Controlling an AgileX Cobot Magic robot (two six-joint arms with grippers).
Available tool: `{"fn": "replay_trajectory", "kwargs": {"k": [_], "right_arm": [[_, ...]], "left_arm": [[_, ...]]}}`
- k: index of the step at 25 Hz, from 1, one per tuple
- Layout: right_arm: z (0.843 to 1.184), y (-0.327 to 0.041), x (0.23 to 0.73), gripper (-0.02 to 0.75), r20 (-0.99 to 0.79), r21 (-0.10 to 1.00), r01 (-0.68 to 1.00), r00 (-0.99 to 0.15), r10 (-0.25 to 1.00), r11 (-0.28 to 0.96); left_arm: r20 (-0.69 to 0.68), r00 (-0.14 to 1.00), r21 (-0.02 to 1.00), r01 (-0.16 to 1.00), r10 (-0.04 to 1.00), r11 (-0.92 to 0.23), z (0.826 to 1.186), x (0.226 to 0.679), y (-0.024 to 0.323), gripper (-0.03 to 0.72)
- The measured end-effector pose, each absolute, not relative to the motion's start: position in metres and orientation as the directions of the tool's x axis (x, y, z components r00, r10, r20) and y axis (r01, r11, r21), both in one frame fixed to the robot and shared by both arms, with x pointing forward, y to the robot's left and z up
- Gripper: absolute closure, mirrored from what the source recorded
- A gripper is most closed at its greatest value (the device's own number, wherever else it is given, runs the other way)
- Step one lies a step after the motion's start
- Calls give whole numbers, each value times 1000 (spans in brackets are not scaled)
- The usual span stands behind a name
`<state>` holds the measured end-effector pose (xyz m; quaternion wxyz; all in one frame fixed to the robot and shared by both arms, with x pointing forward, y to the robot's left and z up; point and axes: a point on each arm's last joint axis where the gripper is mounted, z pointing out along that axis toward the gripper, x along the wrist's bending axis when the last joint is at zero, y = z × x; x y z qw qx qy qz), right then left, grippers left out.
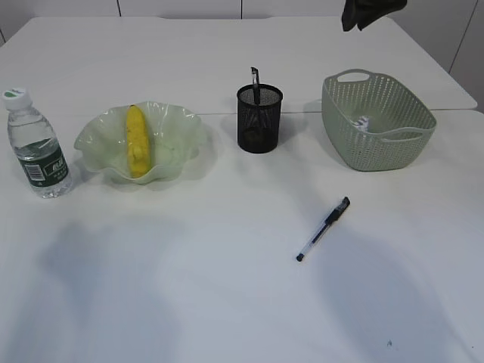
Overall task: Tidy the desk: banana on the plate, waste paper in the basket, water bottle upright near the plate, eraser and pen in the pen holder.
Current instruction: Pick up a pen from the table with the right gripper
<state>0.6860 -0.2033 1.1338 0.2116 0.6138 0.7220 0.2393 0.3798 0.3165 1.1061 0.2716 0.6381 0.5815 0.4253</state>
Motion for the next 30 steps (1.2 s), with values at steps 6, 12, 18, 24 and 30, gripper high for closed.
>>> {"fn": "replay_trajectory", "kwargs": {"k": [6,12,18,24,30], "right_arm": [[1134,-204,686,586,-19,606,784,-153,988,133],[1136,-206,689,582,-45,638,757,-147,988,142],[1132,-207,684,582,-28,574,812,-113,993,108],[1128,-209,678,582,31,515,857,-1,1000,-16],[1124,-209,678,580,98,491,857,123,988,-156]], "left_arm": [[224,-38,842,510,974,-174,1106,380,316,293],[200,-37,848,507,979,-154,1106,380,315,293],[195,-36,855,496,980,-152,1107,381,315,293],[178,-35,866,480,983,-139,1108,381,314,293],[115,-32,853,516,993,-82,1104,380,311,293]]}}
